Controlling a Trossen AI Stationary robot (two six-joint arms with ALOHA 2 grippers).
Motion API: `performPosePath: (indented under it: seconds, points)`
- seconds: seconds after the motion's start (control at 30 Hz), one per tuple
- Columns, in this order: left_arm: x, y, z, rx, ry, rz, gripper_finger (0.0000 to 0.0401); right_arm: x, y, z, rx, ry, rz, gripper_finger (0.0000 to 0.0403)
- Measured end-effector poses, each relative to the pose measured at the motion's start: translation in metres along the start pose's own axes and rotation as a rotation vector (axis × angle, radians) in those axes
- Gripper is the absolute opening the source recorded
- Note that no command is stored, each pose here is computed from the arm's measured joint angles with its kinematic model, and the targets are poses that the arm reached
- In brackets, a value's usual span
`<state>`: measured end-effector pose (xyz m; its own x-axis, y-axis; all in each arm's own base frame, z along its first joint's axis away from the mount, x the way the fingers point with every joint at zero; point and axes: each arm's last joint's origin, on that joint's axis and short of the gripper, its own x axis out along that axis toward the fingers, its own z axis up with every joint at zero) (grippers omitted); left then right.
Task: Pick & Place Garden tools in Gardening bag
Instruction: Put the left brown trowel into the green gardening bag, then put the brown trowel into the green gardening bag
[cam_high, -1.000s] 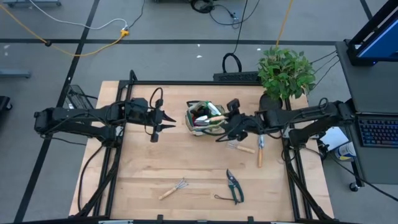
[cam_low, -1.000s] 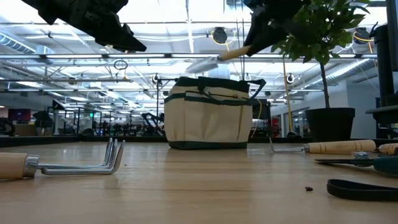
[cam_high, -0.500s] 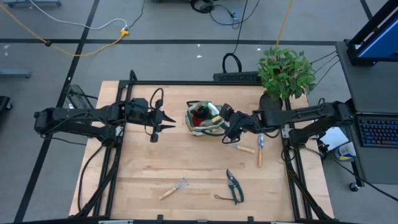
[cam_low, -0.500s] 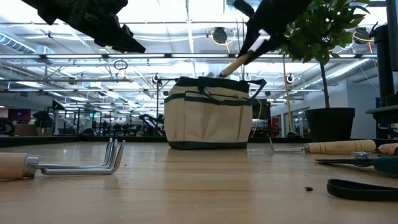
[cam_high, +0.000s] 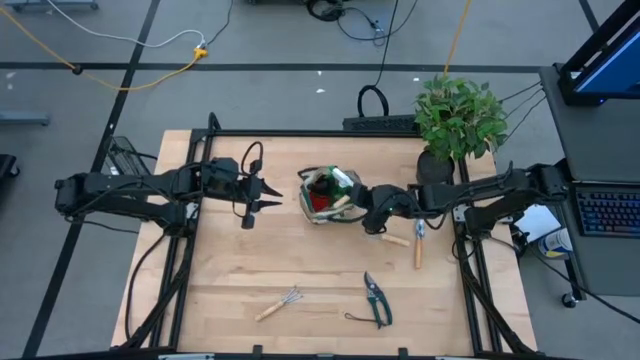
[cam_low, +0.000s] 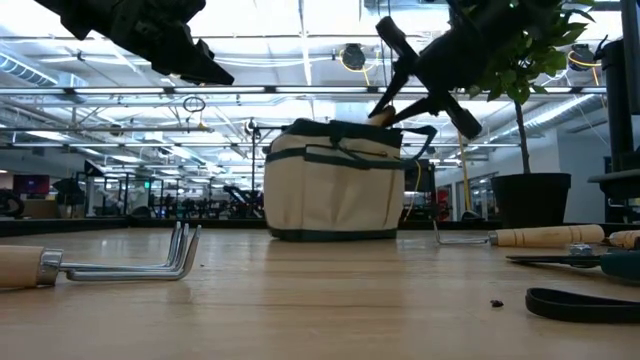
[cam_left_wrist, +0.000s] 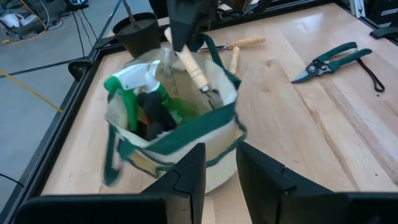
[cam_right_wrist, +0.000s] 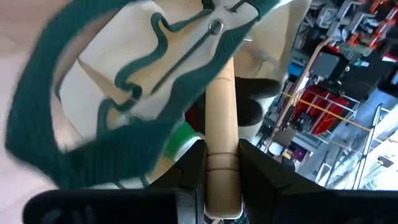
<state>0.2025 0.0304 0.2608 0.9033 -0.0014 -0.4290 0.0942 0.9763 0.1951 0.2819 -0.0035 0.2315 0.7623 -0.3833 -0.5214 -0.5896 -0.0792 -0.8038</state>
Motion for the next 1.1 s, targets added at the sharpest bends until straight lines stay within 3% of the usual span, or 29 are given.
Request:
performPosePath:
  seconds: [0.23,0.37,0.63,0.9,1.1]
  points:
    - [0.000,0.001,0.003,0.005,-0.032,0.010,0.0093,0.004,0.005,-0.004,0.035,-0.097,-0.003,0.0064]
    - [0.000,0.001,0.004,0.006,-0.038,0.012,0.0093,0.008,0.005,-0.005,0.133,-0.148,-0.012,0.0099]
    - [0.000,0.001,0.004,0.007,-0.037,0.012,0.0093,0.014,0.000,-0.004,0.215,-0.136,-0.068,0.0156]
    - [0.000,0.001,0.003,0.005,-0.028,0.012,0.0093,0.011,0.000,-0.012,0.379,0.096,-0.082,0.0174]
    - [0.000,0.001,0.003,0.006,-0.028,0.012,0.0093,0.010,-0.003,-0.009,0.366,0.091,-0.108,0.0166]
